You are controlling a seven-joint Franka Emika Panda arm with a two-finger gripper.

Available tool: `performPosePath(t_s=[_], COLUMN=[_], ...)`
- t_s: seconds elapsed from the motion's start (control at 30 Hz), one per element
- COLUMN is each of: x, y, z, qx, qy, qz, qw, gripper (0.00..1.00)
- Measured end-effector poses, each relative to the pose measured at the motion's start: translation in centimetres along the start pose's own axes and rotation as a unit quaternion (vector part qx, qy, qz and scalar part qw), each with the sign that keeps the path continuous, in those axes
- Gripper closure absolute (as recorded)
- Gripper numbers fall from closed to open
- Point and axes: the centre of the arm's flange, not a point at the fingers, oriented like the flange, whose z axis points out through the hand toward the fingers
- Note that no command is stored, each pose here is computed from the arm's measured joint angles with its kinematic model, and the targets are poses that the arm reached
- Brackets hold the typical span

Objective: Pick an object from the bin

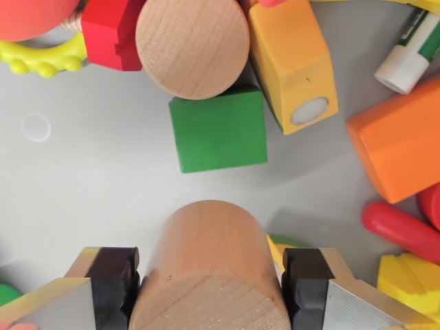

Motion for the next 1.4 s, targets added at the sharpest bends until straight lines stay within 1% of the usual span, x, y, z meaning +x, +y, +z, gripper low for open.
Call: performPosePath(t_s=[0.07, 0.17, 0.23, 0.5, 0.6, 0.9, 1.13, 1.2, 1.37, 1.4], x=[0.0, 0.0, 0.0, 0.0, 0.0, 0.0, 0.0, 0.0, 0.0, 0.0], y=[0.0, 0.0, 0.0, 0.1, 0.1, 0.1, 0.1, 0.1, 0.1, 0.0], z=[-0.6, -1.9, -2.7, -5.7, -7.1, -10.8, -13.7, -14.5, -16.3, -16.6], qx=[0.0003, 0.0002, 0.0008, 0.0002, 0.0007, 0.0006, 0.0014, 0.0009, 0.0009, 0.0014], qy=[0.0000, -0.0002, -0.0002, -0.0009, -0.0010, -0.0014, -0.0016, -0.0017, -0.0020, -0.0019], qz=[0.000, 0.000, 0.000, 0.000, 0.000, 0.000, 0.001, 0.001, 0.001, 0.001], qw=[1.0000, 1.0000, 1.0000, 1.0000, 1.0000, 1.0000, 1.0000, 1.0000, 1.0000, 1.0000], gripper=[1.00, 1.00, 1.00, 1.00, 1.00, 1.00, 1.00, 1.00, 1.00, 1.00])
